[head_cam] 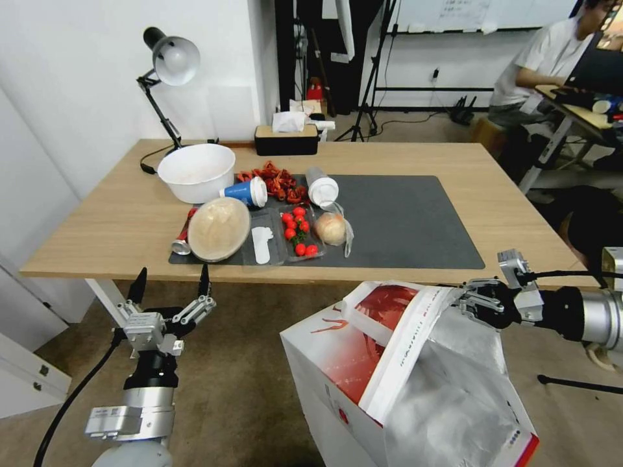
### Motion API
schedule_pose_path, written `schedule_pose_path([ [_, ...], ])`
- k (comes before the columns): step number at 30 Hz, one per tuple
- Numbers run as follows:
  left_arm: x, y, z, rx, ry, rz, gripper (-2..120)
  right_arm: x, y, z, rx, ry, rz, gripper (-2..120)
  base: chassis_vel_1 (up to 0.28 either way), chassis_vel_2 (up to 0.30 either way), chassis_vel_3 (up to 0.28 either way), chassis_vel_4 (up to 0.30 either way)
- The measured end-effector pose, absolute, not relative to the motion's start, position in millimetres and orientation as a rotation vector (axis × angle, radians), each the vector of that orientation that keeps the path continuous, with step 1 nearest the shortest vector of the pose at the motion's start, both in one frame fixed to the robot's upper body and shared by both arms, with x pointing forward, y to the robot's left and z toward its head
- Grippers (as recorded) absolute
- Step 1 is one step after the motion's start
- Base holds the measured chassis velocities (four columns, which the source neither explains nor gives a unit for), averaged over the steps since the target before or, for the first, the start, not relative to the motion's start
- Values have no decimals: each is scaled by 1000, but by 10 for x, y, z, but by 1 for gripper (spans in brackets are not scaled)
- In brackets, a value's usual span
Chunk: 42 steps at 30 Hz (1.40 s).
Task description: Pick up the food delivery bag from the floor and place it on the table.
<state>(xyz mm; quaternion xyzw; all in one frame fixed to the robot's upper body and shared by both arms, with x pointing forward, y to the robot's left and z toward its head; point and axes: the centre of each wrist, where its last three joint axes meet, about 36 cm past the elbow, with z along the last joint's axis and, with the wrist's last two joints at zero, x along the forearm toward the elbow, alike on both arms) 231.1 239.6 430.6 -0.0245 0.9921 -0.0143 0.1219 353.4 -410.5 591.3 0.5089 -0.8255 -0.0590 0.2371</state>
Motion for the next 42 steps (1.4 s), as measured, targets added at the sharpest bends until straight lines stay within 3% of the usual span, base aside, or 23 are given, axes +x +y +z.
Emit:
schedule_pose_path([
  [13,2330,2449,4251,-110,2905,-24,100,3494,-4070,5913,1409,-2261,-172,0,0,0,0,0],
  [23,2325,2520,4194,-127,2902,-1,100,3436,-3936,6413,1565,-2339,-246,0,0,0,0,0],
  [38,2326,2506,4144,-127,2904,-2,100,3471,-4384,7203,1504,-2643,-380,0,0,0,0,0],
  [42,2345,2500,4125,-129,2903,1,100,3505,-4549,7295,1382,-2780,-611,0,0,0,0,0],
])
